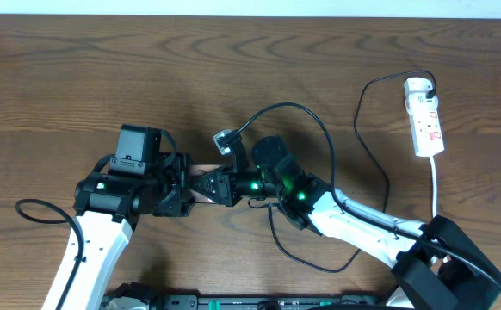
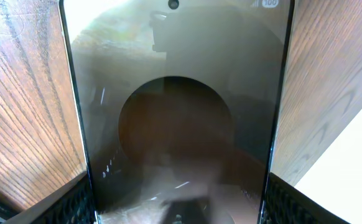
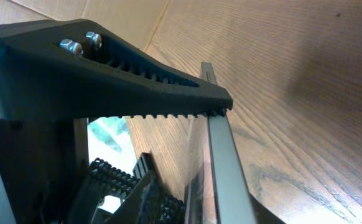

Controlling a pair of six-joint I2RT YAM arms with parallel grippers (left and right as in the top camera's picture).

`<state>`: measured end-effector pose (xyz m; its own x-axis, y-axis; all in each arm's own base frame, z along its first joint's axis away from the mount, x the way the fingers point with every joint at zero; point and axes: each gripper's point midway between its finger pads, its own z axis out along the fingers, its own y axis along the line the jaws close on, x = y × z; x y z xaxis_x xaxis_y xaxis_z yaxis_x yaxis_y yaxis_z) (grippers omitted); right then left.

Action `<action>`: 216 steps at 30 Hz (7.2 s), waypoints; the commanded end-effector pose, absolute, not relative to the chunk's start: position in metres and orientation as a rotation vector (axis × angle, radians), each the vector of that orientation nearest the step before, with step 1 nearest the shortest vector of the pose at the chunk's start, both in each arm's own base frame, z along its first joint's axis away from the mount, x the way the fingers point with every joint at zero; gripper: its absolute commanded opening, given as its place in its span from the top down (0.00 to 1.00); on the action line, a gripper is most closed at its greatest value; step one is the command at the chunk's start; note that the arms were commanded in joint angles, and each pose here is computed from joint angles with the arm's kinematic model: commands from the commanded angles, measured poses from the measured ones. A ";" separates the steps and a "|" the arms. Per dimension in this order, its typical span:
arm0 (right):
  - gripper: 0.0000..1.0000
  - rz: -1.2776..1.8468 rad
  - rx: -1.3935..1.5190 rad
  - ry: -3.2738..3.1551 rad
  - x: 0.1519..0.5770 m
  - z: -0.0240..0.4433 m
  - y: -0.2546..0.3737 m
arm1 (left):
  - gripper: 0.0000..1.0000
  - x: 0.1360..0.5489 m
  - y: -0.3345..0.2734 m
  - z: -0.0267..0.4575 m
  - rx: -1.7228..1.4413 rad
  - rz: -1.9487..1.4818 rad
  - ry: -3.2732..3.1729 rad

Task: Plug charger to phone and switch on socket
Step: 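Close the right gripper on the phone's edge beside the left gripper, then rotate the phone with both grippers, turning its bottom edge toward the right, then open the right gripper and pull it away from the phone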

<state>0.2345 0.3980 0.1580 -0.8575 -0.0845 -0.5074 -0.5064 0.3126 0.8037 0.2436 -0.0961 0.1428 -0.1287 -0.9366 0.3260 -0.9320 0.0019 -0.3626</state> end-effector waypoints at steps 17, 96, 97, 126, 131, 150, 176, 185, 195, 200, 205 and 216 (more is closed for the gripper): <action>0.87 1.571 -0.545 2.194 0.234 0.163 0.402 | 0.93 0.251 -0.096 0.154 -2.047 -0.813 2.188; 0.99 2.288 0.719 1.993 0.340 0.262 0.334 | 0.11 0.331 -0.110 0.250 -1.158 -1.146 2.044; 0.99 2.291 0.715 1.995 0.339 0.262 0.336 | 0.11 0.333 -0.111 0.253 -1.146 -1.157 2.033; 0.99 2.409 0.593 1.894 0.316 0.292 0.355 | 0.22 0.349 -0.102 0.270 -1.106 -1.158 1.936; 0.99 2.412 0.584 1.894 0.315 0.292 0.355 | 0.42 0.349 -0.100 0.269 -1.110 -1.158 1.933; 0.99 2.432 0.546 1.925 0.302 0.292 0.365 | 0.89 0.349 -0.101 0.270 -1.107 -1.163 1.937; 0.36 2.429 0.556 1.915 0.304 0.292 0.365 | 0.93 0.349 -0.101 0.269 -1.108 -1.161 1.936; 0.01 2.438 0.535 1.890 0.304 0.297 0.363 | 0.92 0.352 -0.091 0.270 -1.120 -1.135 1.915; 0.01 2.405 0.474 1.853 0.312 0.301 0.353 | 0.93 0.356 -0.053 0.273 -1.193 -1.185 1.861; 0.01 2.378 0.429 1.866 0.315 0.299 0.348 | 0.93 0.350 -0.030 0.281 -1.232 -1.320 1.833; 0.01 2.321 0.346 1.845 0.317 0.298 0.344 | 0.93 0.340 -0.013 0.291 -1.225 -1.454 1.813; 0.01 1.948 0.131 2.052 0.323 0.236 0.349 | 0.93 0.319 -0.010 0.309 -1.041 -1.616 1.847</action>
